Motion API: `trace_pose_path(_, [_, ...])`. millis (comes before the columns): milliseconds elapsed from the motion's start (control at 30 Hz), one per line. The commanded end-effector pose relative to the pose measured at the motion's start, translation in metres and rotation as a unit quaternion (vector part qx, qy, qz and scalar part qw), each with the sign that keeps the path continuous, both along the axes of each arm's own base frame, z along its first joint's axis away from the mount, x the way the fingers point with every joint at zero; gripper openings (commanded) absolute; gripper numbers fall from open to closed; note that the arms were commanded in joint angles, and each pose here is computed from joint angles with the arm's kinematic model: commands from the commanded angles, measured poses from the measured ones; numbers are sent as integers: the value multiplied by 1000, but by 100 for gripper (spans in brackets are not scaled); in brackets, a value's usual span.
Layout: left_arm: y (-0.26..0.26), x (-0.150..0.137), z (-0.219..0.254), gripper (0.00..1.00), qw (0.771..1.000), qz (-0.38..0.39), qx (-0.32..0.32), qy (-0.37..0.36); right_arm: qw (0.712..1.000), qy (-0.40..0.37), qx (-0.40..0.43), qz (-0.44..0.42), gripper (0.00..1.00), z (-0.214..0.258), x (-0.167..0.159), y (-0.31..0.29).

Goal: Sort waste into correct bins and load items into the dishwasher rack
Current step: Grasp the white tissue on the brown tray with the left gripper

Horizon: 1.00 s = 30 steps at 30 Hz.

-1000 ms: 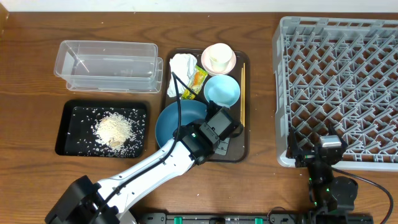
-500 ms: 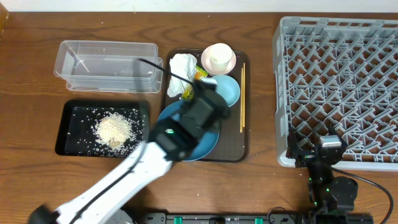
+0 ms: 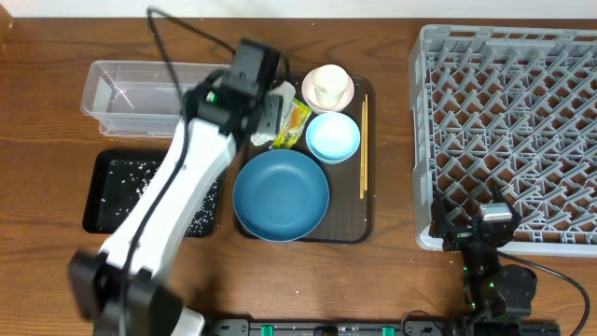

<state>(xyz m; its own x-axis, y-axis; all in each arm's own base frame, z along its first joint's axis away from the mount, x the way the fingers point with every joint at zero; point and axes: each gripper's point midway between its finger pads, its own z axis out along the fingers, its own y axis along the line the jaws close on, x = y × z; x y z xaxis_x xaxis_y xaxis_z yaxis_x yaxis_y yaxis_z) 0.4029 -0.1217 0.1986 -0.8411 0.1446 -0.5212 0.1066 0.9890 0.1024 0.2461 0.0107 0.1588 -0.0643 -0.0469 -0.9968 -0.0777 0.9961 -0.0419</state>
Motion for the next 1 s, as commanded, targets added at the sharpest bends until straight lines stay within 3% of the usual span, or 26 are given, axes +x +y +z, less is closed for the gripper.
trace_pose_path(0, [-12, 16, -15, 71, 1000, -22, -6, 9, 1000, -1, -6, -3, 99, 0, 0, -2])
trace_pose_path(167, [-38, 36, -46, 70, 998, -45, -47, 20, 1000, -1, -6, -3, 99, 0, 0, -2])
trace_pose_path(400, [-48, 62, -73, 70, 998, -48, -50, 7, 1000, -1, -6, -3, 99, 0, 0, -2])
trace_pose_path(967, [-29, 101, -126, 63, 999, -3, 25, -24, 1000, -1, -6, -3, 99, 0, 0, -2])
